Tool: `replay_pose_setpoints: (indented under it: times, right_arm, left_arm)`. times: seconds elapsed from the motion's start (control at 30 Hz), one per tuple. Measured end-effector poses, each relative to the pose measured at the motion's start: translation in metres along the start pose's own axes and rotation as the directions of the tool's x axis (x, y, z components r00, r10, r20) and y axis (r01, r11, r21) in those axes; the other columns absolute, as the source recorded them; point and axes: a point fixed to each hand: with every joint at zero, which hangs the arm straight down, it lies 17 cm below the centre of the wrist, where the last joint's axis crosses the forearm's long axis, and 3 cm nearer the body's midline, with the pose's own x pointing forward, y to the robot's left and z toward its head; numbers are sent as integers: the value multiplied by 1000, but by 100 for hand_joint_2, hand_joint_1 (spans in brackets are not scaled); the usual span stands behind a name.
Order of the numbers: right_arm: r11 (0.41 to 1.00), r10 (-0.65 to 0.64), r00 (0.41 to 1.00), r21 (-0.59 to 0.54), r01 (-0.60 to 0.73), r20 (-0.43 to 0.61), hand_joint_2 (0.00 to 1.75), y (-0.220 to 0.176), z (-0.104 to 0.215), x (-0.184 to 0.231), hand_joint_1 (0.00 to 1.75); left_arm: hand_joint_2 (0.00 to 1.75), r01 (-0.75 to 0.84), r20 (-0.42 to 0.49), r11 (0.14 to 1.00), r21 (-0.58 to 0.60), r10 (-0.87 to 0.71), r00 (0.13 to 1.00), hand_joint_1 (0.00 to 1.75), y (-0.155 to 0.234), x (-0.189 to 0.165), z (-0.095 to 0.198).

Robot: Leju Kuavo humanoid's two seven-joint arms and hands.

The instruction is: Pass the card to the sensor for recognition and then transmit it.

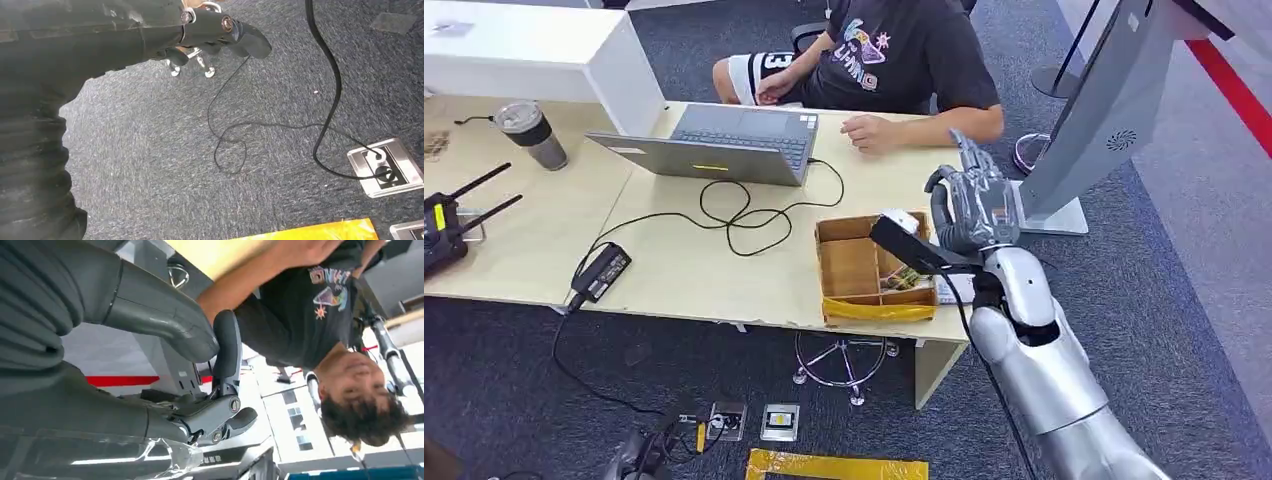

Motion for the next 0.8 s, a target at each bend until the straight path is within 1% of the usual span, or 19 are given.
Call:
replay_pose_setpoints:
  times: [0.2,0.47,0.57,0.7,0.73,0.77,0.8]
  right_arm:
    - [998,11,1000,-58,-11,3,175,-28,-7,-3,175]
    - [995,27,1000,-96,-27,2,175,-45,-9,-6,175]
    - [991,39,999,-128,-38,2,175,-63,-15,-9,175]
    - [990,44,999,-132,-42,12,175,-74,-20,-10,175]
    - [990,43,999,-133,-41,14,175,-74,-20,-9,157]
    - [990,43,999,-133,-40,16,175,-74,-20,-9,28]
    - [990,42,999,-133,-39,17,175,-74,-20,-9,0]
  left_arm:
    - [175,0,0,1000,0,0,1000,0,0,0,0]
    - [175,1,0,1000,0,-1,1000,0,0,0,0]
    - [175,1,0,1000,0,-1,1000,0,0,0,0]
    - [175,0,0,1000,0,0,1000,0,0,0,0]
    - [175,0,0,1000,0,0,1000,0,0,0,0]
    - [175,0,0,1000,0,0,1000,0,0,0,0]
    - [175,0,0,1000,0,0,1000,0,0,0,0]
